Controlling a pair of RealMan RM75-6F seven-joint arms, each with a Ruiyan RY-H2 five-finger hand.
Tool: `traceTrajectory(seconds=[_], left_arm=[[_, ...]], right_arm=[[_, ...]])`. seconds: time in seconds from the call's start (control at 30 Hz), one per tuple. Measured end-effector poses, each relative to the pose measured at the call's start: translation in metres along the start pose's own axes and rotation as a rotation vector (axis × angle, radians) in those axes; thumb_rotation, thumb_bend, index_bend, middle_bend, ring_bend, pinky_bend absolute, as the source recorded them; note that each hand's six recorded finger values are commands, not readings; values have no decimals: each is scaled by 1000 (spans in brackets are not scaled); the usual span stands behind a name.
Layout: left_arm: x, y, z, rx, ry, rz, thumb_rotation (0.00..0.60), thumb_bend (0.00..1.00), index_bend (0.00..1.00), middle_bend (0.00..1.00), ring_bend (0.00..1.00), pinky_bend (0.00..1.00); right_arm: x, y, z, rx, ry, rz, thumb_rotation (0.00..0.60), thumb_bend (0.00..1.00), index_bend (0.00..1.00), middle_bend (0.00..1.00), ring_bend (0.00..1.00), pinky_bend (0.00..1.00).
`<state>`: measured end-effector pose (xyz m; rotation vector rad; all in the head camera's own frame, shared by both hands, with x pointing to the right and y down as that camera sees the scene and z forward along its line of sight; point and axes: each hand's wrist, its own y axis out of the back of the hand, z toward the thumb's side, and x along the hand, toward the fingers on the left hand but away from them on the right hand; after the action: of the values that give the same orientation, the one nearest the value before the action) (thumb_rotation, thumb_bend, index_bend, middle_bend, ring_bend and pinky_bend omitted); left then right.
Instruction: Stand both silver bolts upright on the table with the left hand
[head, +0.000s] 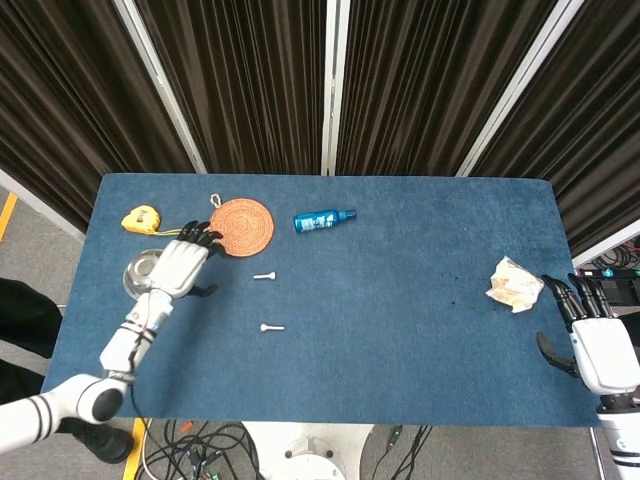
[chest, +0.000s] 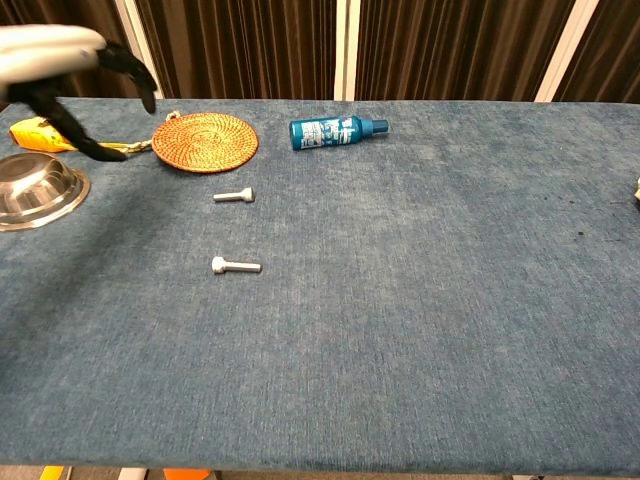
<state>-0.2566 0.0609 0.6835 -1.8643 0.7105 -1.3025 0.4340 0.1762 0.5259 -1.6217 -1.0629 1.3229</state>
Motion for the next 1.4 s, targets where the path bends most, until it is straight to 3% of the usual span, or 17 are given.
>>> traceTrajectory(seconds=[0.23, 0.6, 1.4], left_arm=[[34, -35, 10, -17, 63, -42, 600, 190, 437, 186, 48, 0], [52, -70, 30, -2, 97, -47, 600, 192, 483, 185, 49, 0], [69, -90, 51, -37, 129, -83, 598, 330, 536, 185, 48, 0]], right_arm=[[0, 1, -3, 3, -13, -2, 600, 298, 24, 140, 0, 0], [1, 3, -6, 5, -21, -9, 600, 298, 24, 140, 0, 0], [4, 5, -10, 9, -37, -11, 600, 298, 24, 141, 0, 0]])
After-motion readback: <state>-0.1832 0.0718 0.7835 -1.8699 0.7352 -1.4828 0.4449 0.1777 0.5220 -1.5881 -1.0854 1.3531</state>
